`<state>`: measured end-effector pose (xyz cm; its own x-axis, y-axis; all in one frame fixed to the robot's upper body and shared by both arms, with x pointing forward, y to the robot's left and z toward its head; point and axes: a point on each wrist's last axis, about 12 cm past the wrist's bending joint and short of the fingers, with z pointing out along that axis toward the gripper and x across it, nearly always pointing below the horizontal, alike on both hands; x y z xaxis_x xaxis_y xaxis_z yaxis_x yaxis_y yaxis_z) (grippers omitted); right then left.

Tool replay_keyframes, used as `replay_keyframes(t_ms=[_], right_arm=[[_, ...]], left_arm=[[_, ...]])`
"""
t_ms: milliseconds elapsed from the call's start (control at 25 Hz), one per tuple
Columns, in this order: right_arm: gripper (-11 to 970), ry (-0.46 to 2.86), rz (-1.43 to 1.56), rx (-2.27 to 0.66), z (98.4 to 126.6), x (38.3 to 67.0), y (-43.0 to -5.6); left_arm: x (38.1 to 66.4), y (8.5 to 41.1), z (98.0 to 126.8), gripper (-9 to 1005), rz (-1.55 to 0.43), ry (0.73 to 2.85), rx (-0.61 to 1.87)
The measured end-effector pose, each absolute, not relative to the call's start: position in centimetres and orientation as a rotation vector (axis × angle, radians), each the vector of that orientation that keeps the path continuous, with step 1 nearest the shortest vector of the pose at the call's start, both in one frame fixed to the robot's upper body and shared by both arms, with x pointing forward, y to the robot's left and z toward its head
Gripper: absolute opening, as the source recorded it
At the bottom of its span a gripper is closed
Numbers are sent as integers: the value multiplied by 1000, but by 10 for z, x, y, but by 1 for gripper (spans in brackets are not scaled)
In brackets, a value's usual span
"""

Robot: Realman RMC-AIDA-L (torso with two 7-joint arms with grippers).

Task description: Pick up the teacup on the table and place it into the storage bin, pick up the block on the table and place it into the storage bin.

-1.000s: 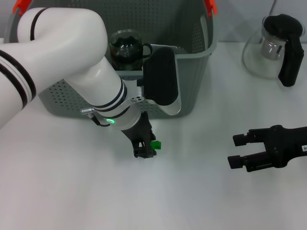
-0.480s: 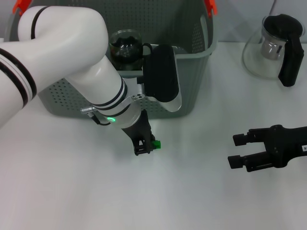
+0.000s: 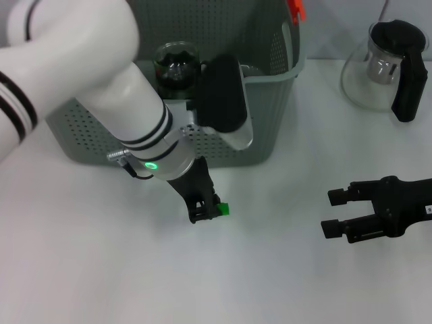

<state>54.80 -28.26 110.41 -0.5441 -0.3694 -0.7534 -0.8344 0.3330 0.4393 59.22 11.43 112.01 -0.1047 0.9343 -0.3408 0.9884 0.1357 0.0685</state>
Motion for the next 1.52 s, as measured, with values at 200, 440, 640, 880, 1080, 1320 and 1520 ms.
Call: replay_keyframes(t_ms=[200,440,640,880,1080,1320,1520], right_arm=[[906,2068,1143,-1057,1104,546,-285],[906,2083,1141,-1046,1102,542,-293],[906,2082,1128,-1053,1103,541,-298],[906,2069,1123,-1078,1106,545,-294],[906,2056,1124,-1096,1109,549,-289],[906,2046,1118,-1109,1112,553,-285],[906,2031,1107,-1118,1115,557,-283]], left_arm=[[584,130,1142,156,-482,2141,1732],[567,167,1196,160,-937,1952,1530],[584,203,1235,163,-957,1775,1249],[646,221,1248,167,-785,1782,858],[673,223,1235,170,-708,1852,745],[683,228,1226,266,-583,1878,677],[675,246,1231,362,-599,1878,595]])
